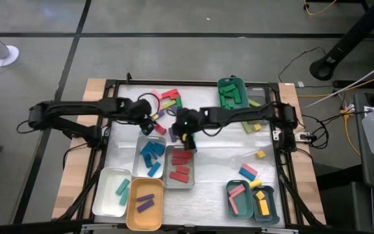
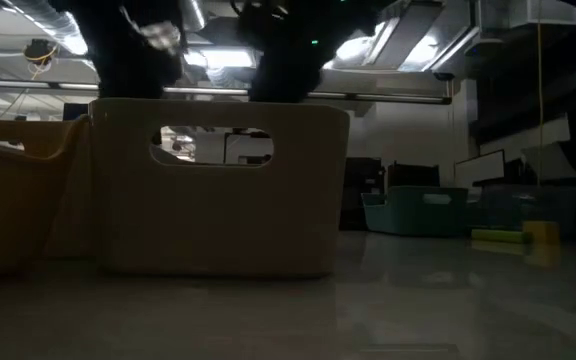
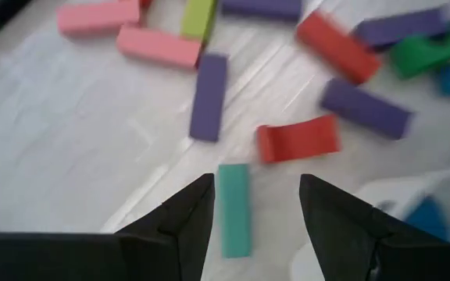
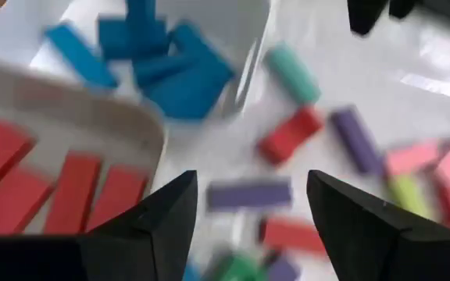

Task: Sort blocks
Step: Put the light blue block into the bottom white bin, then put the purple block into the yellow bin, then put the pink block into the bottom green bin

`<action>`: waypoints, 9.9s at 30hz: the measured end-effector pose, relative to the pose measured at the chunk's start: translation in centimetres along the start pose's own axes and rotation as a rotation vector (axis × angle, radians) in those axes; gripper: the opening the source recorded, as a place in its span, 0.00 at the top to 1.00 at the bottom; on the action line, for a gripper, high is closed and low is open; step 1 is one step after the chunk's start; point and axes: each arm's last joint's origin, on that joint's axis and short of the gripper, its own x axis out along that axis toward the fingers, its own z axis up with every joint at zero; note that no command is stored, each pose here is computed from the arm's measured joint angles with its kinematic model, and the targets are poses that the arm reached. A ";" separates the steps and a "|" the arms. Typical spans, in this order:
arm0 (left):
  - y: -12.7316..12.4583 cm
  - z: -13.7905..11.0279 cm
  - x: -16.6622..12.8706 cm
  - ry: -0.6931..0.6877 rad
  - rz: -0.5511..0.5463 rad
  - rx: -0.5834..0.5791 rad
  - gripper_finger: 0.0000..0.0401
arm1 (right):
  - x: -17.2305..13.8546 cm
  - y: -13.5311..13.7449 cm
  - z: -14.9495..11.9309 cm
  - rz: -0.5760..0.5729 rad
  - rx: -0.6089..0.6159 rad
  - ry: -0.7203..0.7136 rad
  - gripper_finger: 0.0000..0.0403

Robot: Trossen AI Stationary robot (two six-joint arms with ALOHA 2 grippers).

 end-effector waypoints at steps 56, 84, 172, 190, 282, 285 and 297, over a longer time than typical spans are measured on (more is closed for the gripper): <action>-0.8 -0.3 10.1 0.400 0.102 0.016 0.77 | -9.3 1.9 -10.7 0.057 0.272 0.231 0.41; -1.0 -1.6 -5.4 0.301 -0.588 -0.140 0.76 | -9.4 1.7 -10.9 -0.007 0.212 0.264 0.41; 2.4 3.5 9.6 -0.019 -0.132 -0.068 0.67 | -14.5 7.1 -22.5 -0.128 0.499 -0.582 0.41; 2.4 5.1 12.0 0.162 0.037 0.049 0.67 | -14.5 7.1 -22.6 -0.141 0.453 -0.564 0.41; -10.6 3.6 0.3 0.045 -0.142 -0.205 0.56 | -14.4 7.1 -22.6 -0.141 0.449 -0.558 0.41; -7.4 5.6 1.6 0.034 -0.029 -0.388 0.56 | -14.4 7.1 -22.6 -0.141 0.449 -0.558 0.41; 3.0 10.1 5.5 0.008 0.168 -0.766 0.56 | -14.4 7.1 -22.6 -0.141 0.449 -0.558 0.41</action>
